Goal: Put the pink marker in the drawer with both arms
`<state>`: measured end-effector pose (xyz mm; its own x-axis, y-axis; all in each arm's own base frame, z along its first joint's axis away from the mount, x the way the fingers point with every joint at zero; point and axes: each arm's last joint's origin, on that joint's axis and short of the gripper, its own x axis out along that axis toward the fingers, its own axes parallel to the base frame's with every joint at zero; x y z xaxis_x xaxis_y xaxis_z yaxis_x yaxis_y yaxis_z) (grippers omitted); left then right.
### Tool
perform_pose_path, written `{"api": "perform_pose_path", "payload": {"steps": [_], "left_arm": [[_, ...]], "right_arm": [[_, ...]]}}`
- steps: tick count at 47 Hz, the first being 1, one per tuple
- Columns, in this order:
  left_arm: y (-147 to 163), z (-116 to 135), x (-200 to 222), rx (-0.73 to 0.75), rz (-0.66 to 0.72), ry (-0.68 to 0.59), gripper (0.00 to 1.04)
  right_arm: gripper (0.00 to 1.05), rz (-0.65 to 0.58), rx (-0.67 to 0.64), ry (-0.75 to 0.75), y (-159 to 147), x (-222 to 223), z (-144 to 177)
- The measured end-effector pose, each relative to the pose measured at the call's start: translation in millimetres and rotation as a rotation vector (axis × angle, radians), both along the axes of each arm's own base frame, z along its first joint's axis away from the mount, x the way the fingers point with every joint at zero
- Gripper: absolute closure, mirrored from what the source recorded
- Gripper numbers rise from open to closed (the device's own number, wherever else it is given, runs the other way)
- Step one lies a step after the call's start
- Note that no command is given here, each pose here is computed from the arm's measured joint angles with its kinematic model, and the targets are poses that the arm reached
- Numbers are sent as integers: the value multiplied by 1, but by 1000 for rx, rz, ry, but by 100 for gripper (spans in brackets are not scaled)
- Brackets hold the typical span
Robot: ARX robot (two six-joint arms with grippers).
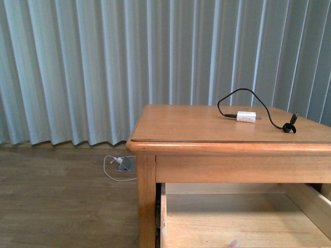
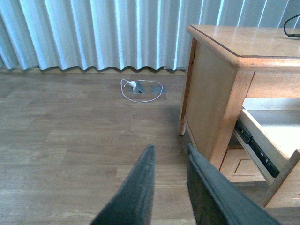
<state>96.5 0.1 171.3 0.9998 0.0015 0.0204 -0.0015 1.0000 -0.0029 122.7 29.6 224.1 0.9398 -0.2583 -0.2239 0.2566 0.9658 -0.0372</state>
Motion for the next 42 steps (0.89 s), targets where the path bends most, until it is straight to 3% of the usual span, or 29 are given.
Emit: {"api": "perform_pose_path", "payload": {"steps": [2, 6, 19, 25, 42], "left_arm": [[0, 0, 0, 0, 0, 0, 72], [0, 0, 0, 0, 0, 0, 57], [0, 0, 0, 0, 0, 0, 6], [0, 0, 0, 0, 0, 0, 6], [0, 0, 0, 0, 0, 0, 6]], "right_arm": [[8, -87, -39, 41, 0, 1, -4], [8, -60, -31, 174, 0, 4, -14], [8, 140, 277, 482, -2, 40, -24], [8, 235, 346, 571, 4, 68, -28], [8, 235, 290, 689, 15, 117, -58]]}}
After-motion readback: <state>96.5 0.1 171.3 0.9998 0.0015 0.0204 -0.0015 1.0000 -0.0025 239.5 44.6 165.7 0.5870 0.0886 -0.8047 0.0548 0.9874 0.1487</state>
